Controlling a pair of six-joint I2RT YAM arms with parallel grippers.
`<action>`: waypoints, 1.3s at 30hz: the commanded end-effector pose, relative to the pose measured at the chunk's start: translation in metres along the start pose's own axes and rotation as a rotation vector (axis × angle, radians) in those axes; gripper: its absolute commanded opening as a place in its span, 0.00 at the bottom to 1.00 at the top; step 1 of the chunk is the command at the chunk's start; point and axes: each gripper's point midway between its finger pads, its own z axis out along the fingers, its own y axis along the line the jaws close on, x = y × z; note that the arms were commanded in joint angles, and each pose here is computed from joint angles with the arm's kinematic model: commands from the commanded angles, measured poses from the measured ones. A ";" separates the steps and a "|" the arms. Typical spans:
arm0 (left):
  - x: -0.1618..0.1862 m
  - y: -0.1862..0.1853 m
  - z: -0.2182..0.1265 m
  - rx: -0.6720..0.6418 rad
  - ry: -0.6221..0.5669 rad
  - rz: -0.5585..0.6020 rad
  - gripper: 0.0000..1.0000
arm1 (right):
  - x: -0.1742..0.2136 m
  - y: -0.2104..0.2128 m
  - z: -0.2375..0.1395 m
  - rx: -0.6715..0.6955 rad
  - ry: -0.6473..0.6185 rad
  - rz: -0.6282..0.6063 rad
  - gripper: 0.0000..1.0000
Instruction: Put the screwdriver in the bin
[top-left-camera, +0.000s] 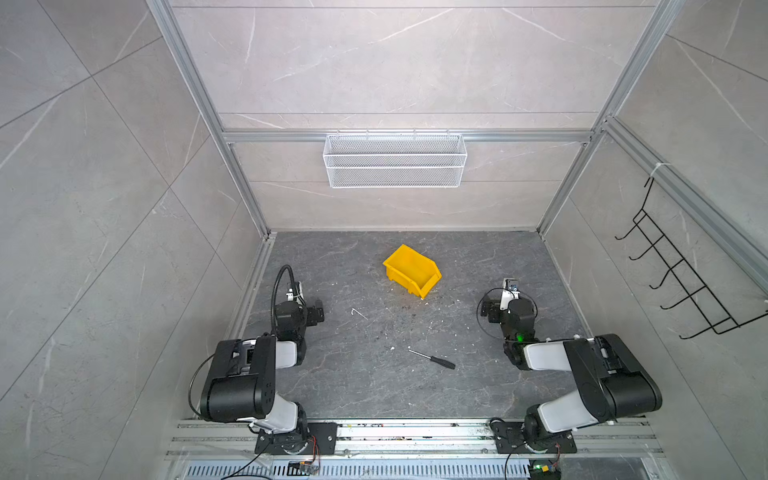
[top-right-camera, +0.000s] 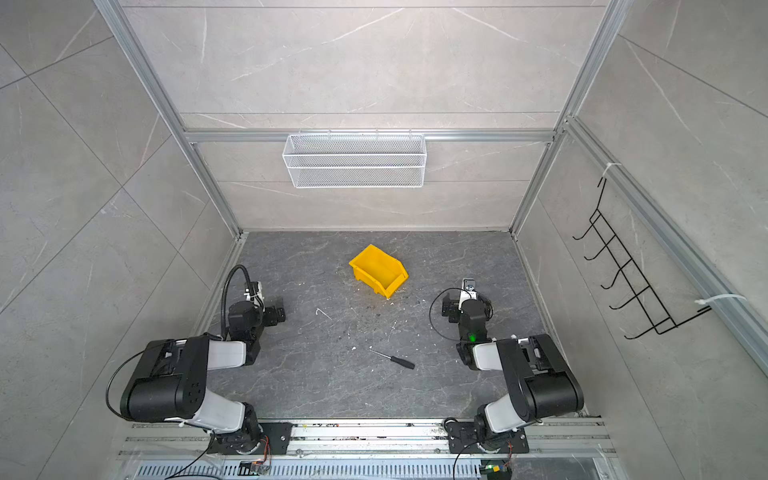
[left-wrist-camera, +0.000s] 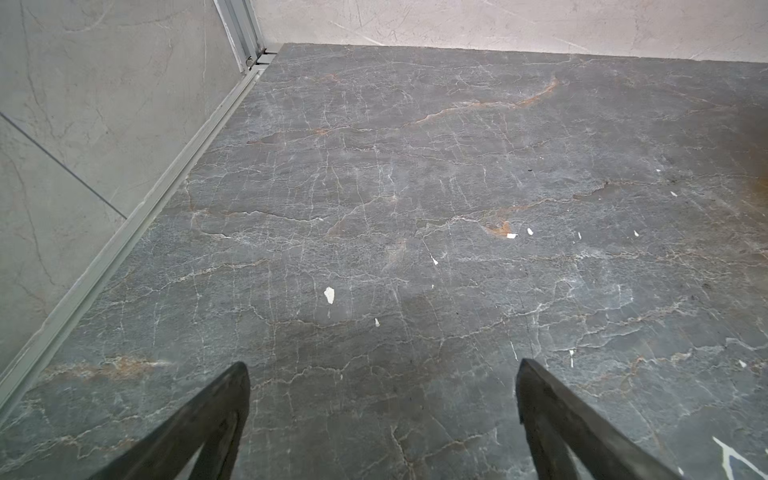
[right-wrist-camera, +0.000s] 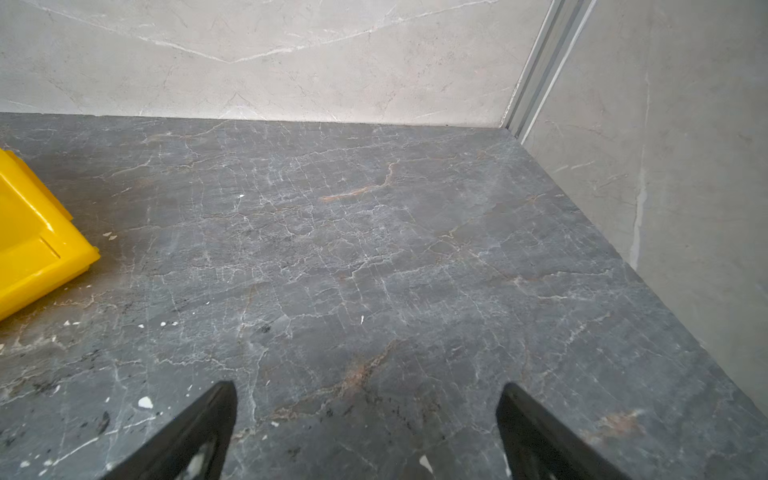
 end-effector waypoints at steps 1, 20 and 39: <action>-0.017 0.000 0.000 0.003 -0.051 -0.014 1.00 | -0.006 0.002 0.003 -0.006 -0.012 0.016 0.99; -0.017 0.000 0.000 0.004 -0.052 -0.015 1.00 | -0.007 0.001 0.003 -0.005 -0.013 0.017 0.99; -0.042 -0.026 -0.021 0.118 -0.059 0.066 1.00 | -0.020 0.013 -0.007 -0.084 -0.036 -0.016 0.99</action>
